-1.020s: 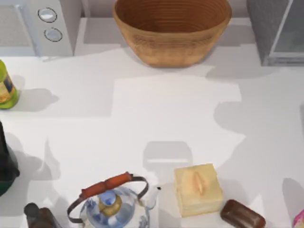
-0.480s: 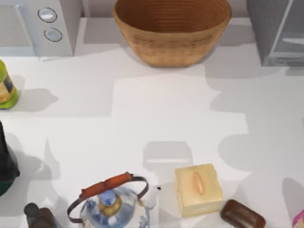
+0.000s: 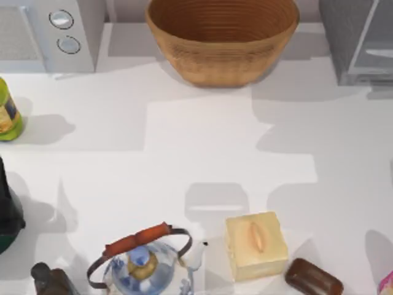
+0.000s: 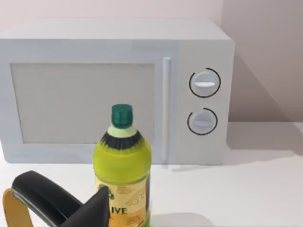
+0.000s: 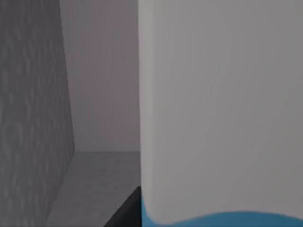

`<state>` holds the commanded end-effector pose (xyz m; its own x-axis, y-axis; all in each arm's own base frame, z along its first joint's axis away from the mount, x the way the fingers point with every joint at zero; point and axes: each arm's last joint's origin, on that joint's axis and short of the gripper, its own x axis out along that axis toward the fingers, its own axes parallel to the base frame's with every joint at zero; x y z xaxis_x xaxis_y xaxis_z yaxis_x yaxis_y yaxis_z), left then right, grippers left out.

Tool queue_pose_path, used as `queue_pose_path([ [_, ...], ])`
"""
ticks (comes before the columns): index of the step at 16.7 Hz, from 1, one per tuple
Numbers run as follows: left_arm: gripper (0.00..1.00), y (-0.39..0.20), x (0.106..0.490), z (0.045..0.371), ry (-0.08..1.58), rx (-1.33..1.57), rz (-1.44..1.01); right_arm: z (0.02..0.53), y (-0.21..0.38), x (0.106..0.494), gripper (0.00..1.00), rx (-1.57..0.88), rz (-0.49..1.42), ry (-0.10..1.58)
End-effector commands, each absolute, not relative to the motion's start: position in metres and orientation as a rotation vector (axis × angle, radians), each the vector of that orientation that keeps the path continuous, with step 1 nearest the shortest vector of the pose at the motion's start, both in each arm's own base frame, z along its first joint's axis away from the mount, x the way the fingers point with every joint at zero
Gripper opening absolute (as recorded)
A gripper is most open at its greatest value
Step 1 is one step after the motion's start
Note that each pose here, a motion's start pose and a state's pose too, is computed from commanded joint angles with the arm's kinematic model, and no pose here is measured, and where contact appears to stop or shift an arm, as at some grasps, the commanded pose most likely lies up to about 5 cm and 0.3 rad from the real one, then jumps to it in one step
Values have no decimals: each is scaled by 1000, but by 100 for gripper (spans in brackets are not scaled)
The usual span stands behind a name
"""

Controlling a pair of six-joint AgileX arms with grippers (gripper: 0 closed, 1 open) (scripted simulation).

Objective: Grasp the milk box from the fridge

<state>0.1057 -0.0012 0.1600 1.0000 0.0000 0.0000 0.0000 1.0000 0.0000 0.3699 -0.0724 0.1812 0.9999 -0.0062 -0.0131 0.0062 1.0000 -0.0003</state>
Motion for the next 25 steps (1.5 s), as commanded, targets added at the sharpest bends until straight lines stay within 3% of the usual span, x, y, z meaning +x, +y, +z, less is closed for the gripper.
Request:
queue_pose_path([
  [4,100,-1,106,160,0,0,0,218,-55,330,0,-9,-9,6],
  [8,100,-1,106,160,0,0,0,247,-33,259,0,-11,-12,-2],
  [15,100,-1,106,160,0,0,0,217,-8,138,0,-3,-9,-19],
  [19,100,-1,106,160,0,0,0,180,-3,112,0,0,-4,-12],
  [25,100,-1,106,160,0,0,0,160,-1,106,0,0,0,0],
])
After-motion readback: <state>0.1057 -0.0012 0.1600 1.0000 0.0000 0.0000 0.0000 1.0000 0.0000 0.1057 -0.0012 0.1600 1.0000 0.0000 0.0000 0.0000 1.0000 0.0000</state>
